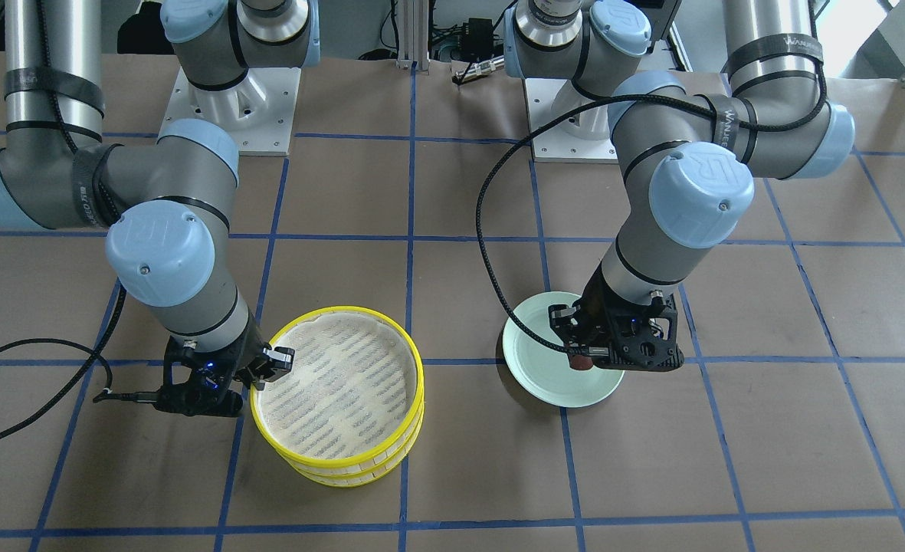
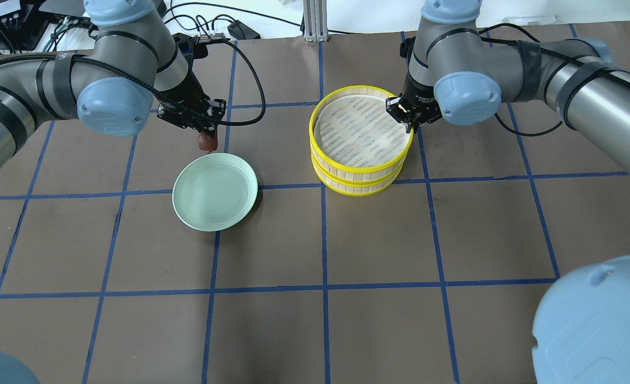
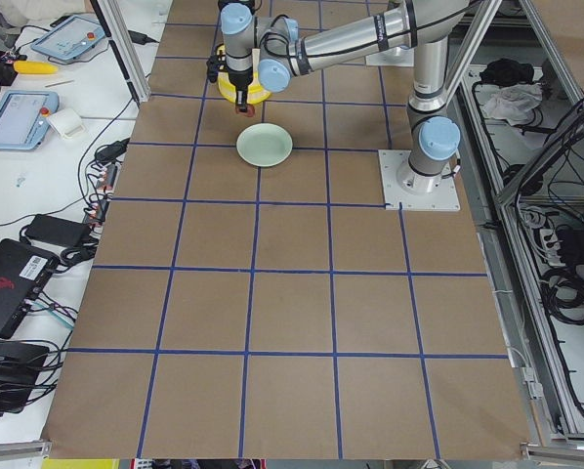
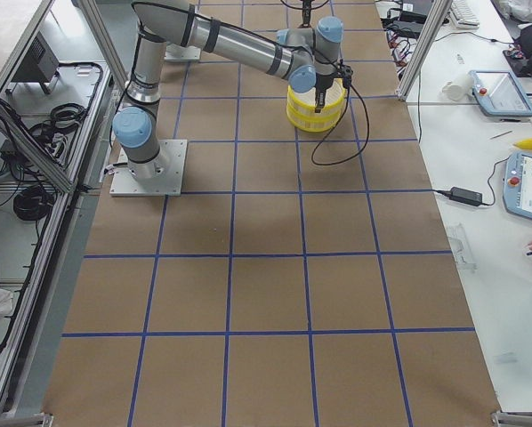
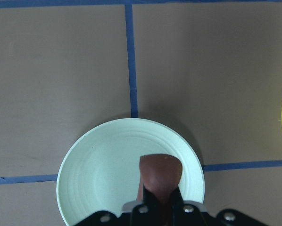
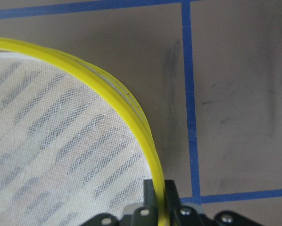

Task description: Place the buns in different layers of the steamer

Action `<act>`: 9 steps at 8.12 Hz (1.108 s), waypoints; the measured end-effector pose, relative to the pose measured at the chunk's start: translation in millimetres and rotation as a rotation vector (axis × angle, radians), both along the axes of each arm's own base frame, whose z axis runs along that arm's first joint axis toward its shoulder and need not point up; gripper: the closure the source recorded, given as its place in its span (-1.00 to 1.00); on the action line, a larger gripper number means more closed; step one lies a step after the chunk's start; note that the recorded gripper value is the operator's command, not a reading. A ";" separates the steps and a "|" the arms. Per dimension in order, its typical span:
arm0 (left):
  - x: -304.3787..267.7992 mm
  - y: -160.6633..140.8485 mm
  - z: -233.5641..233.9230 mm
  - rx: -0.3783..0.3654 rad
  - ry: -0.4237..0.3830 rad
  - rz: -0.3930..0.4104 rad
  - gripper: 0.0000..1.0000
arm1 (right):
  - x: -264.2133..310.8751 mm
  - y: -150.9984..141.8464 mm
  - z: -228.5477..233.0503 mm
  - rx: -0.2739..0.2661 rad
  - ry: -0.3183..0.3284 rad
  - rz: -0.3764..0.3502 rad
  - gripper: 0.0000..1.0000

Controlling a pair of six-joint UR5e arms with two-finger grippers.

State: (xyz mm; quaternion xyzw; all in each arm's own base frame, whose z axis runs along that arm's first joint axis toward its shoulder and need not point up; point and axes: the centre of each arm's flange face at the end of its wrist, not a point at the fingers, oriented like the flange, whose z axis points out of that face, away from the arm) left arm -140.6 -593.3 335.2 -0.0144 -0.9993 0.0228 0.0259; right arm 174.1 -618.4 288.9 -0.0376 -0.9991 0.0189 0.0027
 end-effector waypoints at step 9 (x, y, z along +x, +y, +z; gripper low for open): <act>0.2 -0.3 -0.9 0.001 0.000 -0.001 1.00 | 0.3 0.6 0.9 0.002 -0.005 -0.030 -1.00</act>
